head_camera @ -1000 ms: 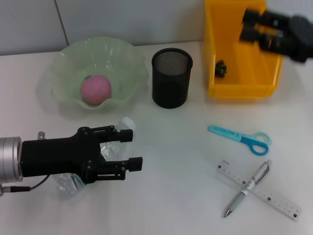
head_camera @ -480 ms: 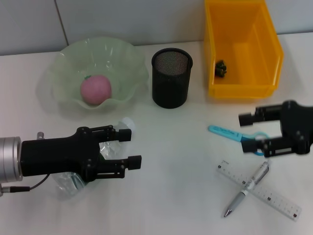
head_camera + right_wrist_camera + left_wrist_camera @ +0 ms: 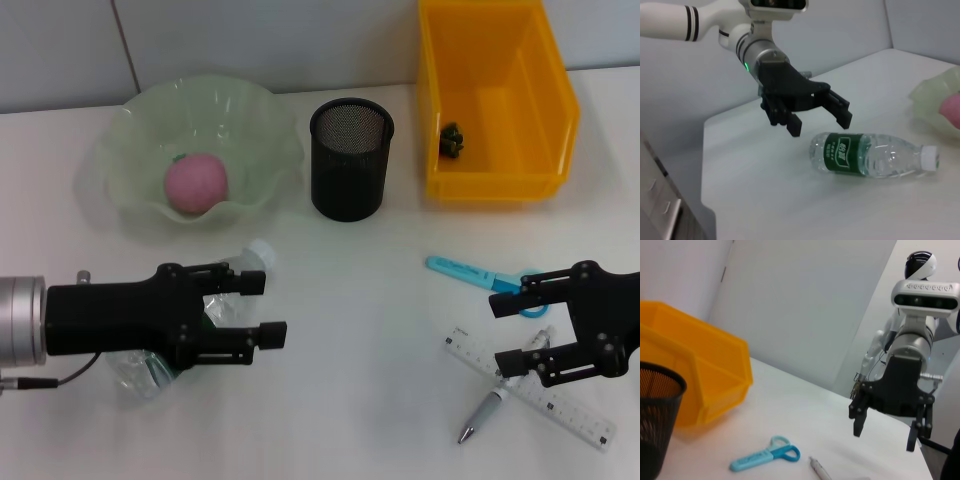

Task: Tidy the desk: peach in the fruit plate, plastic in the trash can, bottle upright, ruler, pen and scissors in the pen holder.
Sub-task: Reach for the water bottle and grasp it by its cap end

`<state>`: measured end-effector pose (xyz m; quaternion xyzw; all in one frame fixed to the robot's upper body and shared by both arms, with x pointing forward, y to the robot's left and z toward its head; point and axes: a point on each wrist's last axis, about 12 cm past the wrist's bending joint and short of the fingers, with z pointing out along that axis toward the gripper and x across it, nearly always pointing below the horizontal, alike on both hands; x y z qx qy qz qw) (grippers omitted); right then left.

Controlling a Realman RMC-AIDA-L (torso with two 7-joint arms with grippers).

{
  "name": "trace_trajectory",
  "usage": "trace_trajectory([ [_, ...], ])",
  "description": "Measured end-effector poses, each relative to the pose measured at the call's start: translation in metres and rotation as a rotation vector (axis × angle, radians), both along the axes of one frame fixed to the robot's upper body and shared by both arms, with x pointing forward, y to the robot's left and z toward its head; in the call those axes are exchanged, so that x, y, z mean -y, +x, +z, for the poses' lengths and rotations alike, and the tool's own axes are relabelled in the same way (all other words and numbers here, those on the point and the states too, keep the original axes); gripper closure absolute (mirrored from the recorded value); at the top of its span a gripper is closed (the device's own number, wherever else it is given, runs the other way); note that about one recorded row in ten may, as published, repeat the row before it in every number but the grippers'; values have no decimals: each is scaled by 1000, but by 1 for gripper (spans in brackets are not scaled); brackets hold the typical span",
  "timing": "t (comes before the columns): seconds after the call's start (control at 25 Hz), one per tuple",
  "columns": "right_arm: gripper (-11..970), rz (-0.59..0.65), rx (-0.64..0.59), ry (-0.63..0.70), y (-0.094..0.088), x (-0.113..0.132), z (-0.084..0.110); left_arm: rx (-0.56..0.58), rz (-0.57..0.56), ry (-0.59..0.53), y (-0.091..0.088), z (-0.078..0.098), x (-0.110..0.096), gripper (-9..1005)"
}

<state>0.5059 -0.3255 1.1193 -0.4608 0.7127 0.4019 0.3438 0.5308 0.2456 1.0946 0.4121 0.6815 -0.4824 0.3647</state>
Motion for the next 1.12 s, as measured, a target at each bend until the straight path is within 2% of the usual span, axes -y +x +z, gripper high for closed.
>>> trace_trajectory([
  [0.12, 250, -11, 8, -6, 0, 1, -1, 10, 5, -20, 6, 12, 4, 212],
  [0.24, 250, -19, 9, -13, 1, 2, -2, 51, -5, -38, 18, 39, 15, 212],
  [0.28, 250, -20, 8, -14, 1, 2, -2, 51, -5, -38, 18, 39, 15, 212],
  [0.32, 250, -21, 9, -16, 1, 2, -2, 63, -29, -2, 29, 59, 27, 212],
  [0.4, 250, -25, 8, -19, 2, 3, -2, 49, -35, 33, 37, 69, 34, 212],
  [0.48, 250, -31, 9, -24, 3, 3, -1, 3, -24, 102, 53, 86, 45, 212],
  [0.68, 250, -44, 15, -36, 6, 5, 1, -65, 6, 240, 75, 117, 65, 211],
  [0.72, 250, -52, 20, -41, 7, 6, 1, -75, 33, 305, 80, 129, 73, 211],
  [0.76, 250, -57, 21, -43, 7, 7, 1, -75, 33, 305, 80, 129, 73, 211],
  [1.0, 250, -68, 30, -60, 9, 10, 4, -115, 81, 522, 92, 157, 103, 212],
  [1.08, 250, -71, 33, -64, 10, 11, 6, -118, 90, 607, 93, 161, 113, 212],
  [1.12, 250, -71, 34, -66, 10, 11, 6, -118, 107, 706, 96, 161, 122, 212],
])
